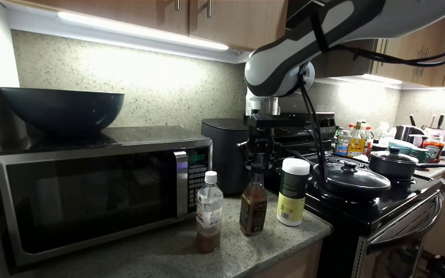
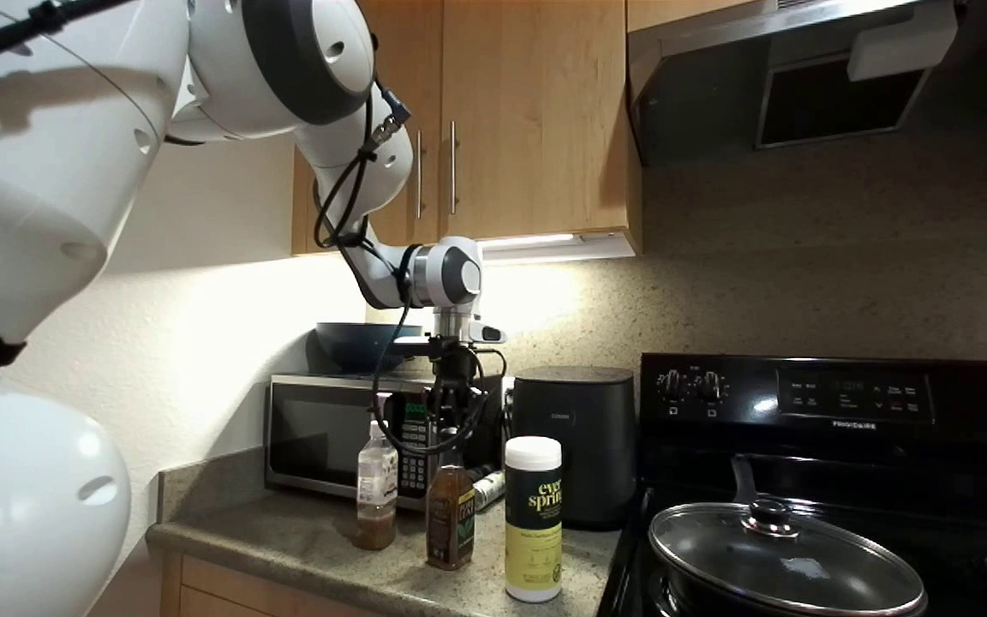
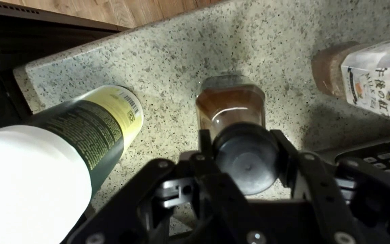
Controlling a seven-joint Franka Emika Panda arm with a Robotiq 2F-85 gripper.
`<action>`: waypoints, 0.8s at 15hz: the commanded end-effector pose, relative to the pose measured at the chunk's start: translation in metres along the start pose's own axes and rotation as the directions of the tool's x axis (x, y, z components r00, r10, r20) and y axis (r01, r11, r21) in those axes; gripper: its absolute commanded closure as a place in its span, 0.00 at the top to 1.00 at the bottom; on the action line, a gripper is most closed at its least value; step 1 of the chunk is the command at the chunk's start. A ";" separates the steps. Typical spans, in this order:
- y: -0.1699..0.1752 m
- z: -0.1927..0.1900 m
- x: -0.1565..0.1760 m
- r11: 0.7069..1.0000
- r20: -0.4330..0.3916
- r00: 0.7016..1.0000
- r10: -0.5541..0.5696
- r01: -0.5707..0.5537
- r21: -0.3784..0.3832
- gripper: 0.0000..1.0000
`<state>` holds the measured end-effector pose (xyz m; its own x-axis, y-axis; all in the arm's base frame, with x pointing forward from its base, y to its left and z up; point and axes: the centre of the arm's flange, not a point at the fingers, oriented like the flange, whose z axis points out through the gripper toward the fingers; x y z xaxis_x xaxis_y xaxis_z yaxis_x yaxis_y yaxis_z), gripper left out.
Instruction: Move the glass bottle backwards and move the container on the right to the right then move the glass bottle forwards.
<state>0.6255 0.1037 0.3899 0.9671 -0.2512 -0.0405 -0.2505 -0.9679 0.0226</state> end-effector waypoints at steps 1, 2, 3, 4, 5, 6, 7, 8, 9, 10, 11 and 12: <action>0.010 -0.009 -0.027 0.999 -0.023 0.999 0.037 -0.036 0.027 0.20; 0.010 -0.008 -0.028 0.999 -0.023 0.999 0.037 -0.037 0.027 0.20; 0.011 -0.007 -0.028 0.999 -0.020 0.999 0.041 -0.040 0.026 0.20; 0.012 -0.007 -0.027 0.999 -0.016 0.999 0.041 -0.041 0.023 0.70; 0.013 -0.007 -0.026 0.999 -0.019 0.999 0.049 -0.048 0.024 0.72; 0.014 -0.008 -0.024 0.998 -0.018 0.999 0.051 -0.050 0.029 0.77; 0.015 -0.010 -0.022 0.998 -0.017 0.998 0.054 -0.053 0.036 0.84; 0.016 -0.012 -0.021 0.998 -0.018 0.998 0.054 -0.054 0.041 0.89; 0.017 -0.013 -0.021 0.998 -0.021 0.998 0.056 -0.055 0.042 0.95; 0.018 -0.015 -0.020 0.997 -0.025 0.998 0.060 -0.059 0.042 0.99; 0.019 -0.018 -0.021 0.997 -0.030 0.998 0.063 -0.062 0.038 1.00; 0.019 -0.021 -0.021 0.997 -0.035 0.997 0.064 -0.063 0.035 1.00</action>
<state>0.6118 0.0947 0.4020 0.9589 -0.2828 -0.0236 -0.2826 -0.9592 0.0096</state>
